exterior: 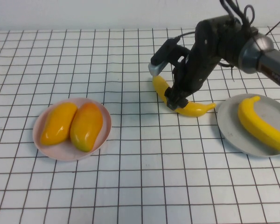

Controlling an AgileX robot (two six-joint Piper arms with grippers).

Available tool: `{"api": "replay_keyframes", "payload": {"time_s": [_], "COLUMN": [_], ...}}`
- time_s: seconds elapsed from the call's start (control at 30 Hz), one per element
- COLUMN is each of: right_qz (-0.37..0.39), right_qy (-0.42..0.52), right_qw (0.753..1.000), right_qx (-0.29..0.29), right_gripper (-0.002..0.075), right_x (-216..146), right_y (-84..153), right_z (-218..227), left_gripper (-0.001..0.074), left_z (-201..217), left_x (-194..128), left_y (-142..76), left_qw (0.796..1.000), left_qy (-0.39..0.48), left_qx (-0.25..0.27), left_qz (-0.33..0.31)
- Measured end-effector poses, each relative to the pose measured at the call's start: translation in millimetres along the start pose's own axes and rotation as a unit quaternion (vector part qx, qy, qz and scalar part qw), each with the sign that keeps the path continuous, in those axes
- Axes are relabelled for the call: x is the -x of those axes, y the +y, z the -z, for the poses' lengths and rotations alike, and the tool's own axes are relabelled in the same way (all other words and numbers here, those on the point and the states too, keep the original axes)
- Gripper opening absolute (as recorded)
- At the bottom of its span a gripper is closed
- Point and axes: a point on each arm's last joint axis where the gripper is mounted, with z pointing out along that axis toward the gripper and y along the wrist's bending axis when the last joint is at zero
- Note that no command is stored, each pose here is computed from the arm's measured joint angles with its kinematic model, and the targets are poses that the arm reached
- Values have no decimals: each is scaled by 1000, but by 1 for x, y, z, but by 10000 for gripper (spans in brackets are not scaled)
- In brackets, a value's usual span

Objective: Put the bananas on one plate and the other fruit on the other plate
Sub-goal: Put another type of fruit in the right plate

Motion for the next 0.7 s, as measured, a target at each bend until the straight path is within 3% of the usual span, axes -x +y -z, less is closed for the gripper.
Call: {"api": "replay_keyframes", "payload": {"time_s": [0.23,0.3,0.43,0.6,0.7], "right_qz": [-3,-15,-25,-47,-67], "right_qy": [12,10,12,41,18], "right_qw": [1000,1000,1000,998,998], "right_qx": [0,0,3,17,6], "right_gripper": [526,484,302,314,314], "right_x": [2,2,4,7,11], "right_y": [-5,-5,-5,-5,-9], "right_z": [-42,-43,-41,-9,35], "left_gripper": [-4,-4,-4,-4,-4], "left_z": [0,0,0,0,0], "left_x": [0,0,0,0,0], "left_y": [0,0,0,0,0], "left_qw": [1000,1000,1000,1000,1000], "left_qy": [0,0,0,0,0], "left_qx": [0,0,0,0,0], "left_qz": [0,0,0,0,0]}}
